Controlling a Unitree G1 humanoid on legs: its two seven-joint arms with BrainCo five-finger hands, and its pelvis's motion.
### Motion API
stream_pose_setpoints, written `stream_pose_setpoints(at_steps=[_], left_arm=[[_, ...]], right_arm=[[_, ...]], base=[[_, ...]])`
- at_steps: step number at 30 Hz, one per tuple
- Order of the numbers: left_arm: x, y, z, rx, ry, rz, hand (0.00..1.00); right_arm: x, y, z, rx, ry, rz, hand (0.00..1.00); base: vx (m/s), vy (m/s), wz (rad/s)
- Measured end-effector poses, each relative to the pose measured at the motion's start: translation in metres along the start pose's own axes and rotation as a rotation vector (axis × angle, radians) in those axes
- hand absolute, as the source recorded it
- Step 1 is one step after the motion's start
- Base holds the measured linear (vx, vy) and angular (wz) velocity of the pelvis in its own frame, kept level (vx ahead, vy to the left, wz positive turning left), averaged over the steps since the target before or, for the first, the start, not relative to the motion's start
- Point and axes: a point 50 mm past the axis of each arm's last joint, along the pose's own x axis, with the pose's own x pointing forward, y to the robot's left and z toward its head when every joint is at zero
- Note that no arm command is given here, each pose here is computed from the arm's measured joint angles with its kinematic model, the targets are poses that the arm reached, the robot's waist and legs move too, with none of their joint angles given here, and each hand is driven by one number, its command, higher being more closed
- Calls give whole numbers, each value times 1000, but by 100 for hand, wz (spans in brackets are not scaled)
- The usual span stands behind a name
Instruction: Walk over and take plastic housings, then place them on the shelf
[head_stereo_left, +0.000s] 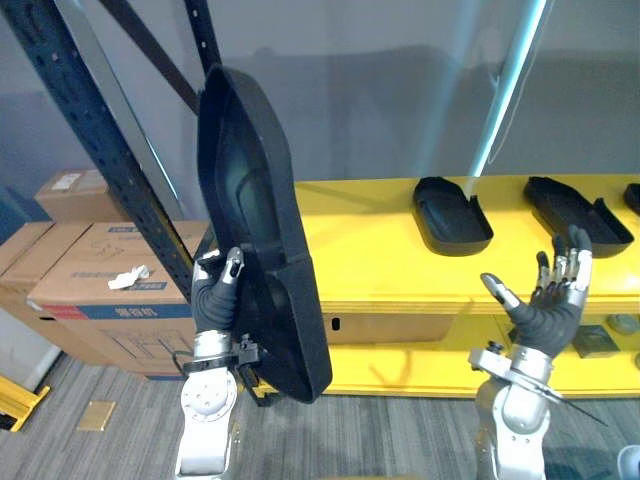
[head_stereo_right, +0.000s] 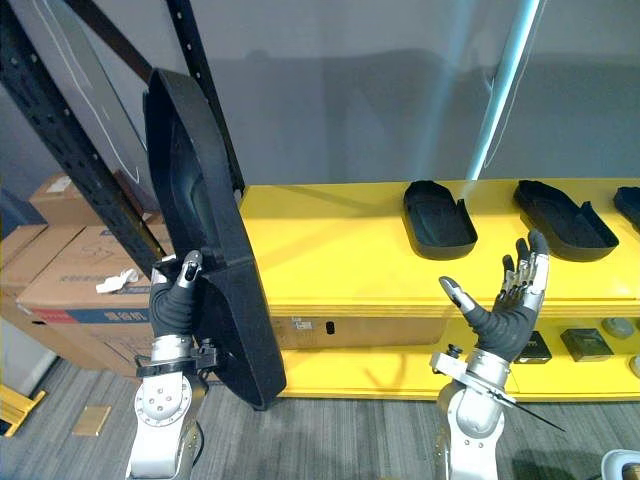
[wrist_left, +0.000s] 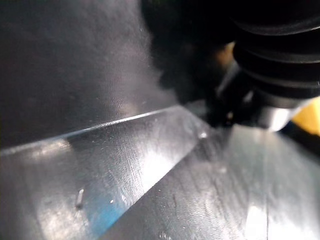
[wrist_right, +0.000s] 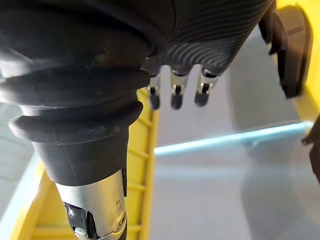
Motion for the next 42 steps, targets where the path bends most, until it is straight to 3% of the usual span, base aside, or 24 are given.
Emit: stream_pose_setpoints(at_steps=[13,19,30,42], left_arm=[[31,11,9,136,-36,64,100],[47,25,1,226,46,79,100],[99,48,-59,348,457,150,100],[171,75,-34,391,578,289,100]], right_arm=[[-15,4,20,50,-9,22,0],[-14,-22,18,-13,6,-53,0],[-10,-2,19,47,11,234,0],[0,25,27,140,-28,446,0]], base=[[-6,86,-44],[-67,-12,-8],[-56,-22,-19],[-7,-26,-8]])
